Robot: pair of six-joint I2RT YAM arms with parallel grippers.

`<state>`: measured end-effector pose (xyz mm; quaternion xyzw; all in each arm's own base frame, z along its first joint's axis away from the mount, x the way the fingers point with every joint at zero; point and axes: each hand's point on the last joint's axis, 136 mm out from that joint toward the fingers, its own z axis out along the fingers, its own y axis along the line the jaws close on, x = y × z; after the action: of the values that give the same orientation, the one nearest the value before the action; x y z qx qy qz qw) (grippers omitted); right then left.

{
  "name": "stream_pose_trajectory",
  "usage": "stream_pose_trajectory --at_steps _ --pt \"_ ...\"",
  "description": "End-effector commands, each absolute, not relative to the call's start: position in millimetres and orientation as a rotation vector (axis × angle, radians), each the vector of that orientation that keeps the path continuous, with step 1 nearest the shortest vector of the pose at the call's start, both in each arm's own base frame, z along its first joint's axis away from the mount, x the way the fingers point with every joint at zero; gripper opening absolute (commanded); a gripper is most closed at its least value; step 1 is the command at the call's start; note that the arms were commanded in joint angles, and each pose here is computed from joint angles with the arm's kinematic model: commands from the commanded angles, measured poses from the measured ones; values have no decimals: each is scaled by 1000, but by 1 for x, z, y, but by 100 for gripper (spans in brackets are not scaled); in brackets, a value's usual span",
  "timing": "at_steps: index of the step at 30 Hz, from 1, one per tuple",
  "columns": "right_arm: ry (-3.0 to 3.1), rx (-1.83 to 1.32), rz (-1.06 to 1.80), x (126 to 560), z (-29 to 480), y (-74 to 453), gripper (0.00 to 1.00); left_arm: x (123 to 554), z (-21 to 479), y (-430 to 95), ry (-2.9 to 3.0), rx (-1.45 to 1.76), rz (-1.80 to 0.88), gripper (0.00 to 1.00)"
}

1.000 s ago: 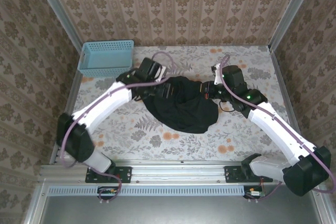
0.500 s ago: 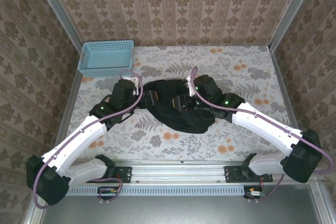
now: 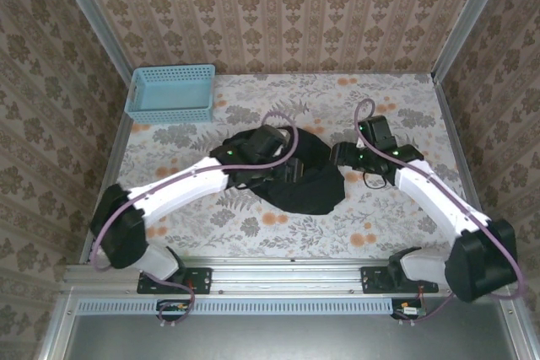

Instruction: Fold the inside-out t-shirt

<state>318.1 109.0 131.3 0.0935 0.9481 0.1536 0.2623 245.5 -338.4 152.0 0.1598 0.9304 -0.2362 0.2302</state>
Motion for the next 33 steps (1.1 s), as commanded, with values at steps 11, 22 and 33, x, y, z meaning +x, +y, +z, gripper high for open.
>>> stream_pose_trajectory --at_steps 11,22,33 --pt "2584 16 339 341 119 160 56 213 79 -318 2729 516 -528 22" --pt "2648 -240 461 342 99 236 45 199 78 -308 2653 445 -674 10" --pt "2585 -254 446 346 130 237 0 204 75 -296 2649 467 -608 3"
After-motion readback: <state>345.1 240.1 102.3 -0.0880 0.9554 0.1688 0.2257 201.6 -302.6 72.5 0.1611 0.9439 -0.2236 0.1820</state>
